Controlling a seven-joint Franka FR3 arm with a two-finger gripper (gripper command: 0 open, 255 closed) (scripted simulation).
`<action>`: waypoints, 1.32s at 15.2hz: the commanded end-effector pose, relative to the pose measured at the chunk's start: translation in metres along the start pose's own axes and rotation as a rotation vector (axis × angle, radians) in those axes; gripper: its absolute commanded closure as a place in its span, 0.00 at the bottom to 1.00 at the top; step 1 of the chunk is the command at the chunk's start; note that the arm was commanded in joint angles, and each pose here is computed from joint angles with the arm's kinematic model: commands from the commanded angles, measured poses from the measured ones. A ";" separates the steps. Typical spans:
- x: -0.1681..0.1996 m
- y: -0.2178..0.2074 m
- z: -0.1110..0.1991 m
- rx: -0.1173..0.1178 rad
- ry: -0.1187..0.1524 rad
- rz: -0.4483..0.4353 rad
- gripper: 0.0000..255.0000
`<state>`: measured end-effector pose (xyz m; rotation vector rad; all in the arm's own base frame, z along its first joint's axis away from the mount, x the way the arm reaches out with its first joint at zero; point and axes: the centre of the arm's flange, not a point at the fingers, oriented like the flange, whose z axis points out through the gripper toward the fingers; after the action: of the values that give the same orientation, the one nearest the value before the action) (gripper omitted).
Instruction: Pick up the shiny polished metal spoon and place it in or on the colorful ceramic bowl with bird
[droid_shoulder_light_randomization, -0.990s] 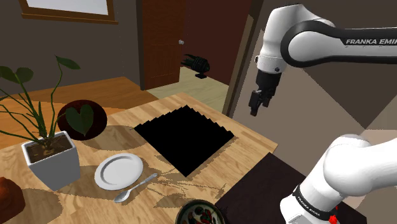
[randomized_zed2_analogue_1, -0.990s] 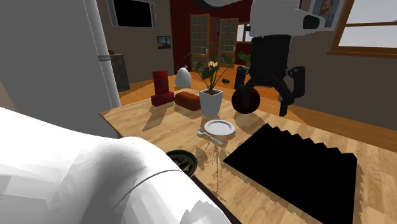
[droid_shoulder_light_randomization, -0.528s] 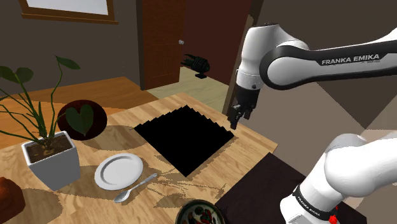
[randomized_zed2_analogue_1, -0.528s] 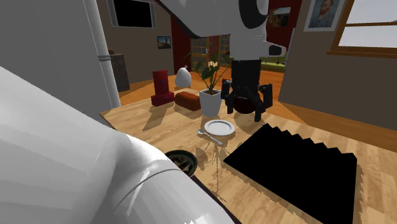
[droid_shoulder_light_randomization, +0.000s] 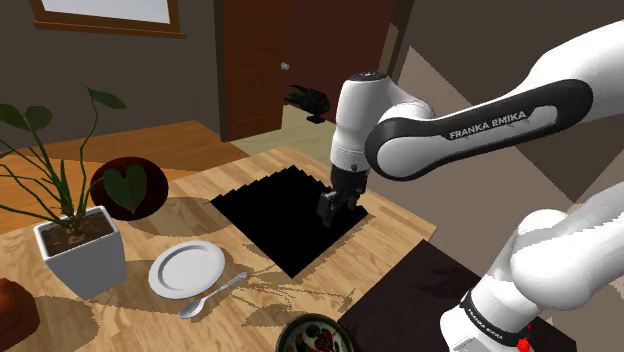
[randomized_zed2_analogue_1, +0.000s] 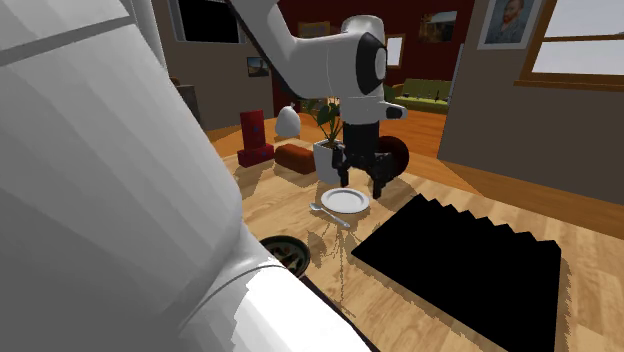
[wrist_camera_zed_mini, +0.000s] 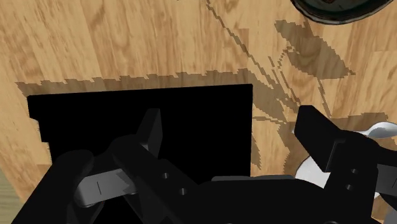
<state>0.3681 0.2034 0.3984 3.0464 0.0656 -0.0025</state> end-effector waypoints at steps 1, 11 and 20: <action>0.008 -0.019 0.012 0.006 0.011 -0.001 0.00; 0.051 -0.120 0.076 0.023 0.059 -0.008 0.00; 0.092 -0.212 0.130 0.039 0.102 -0.015 0.00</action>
<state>0.4477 0.3960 0.2562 3.0827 0.0953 0.1443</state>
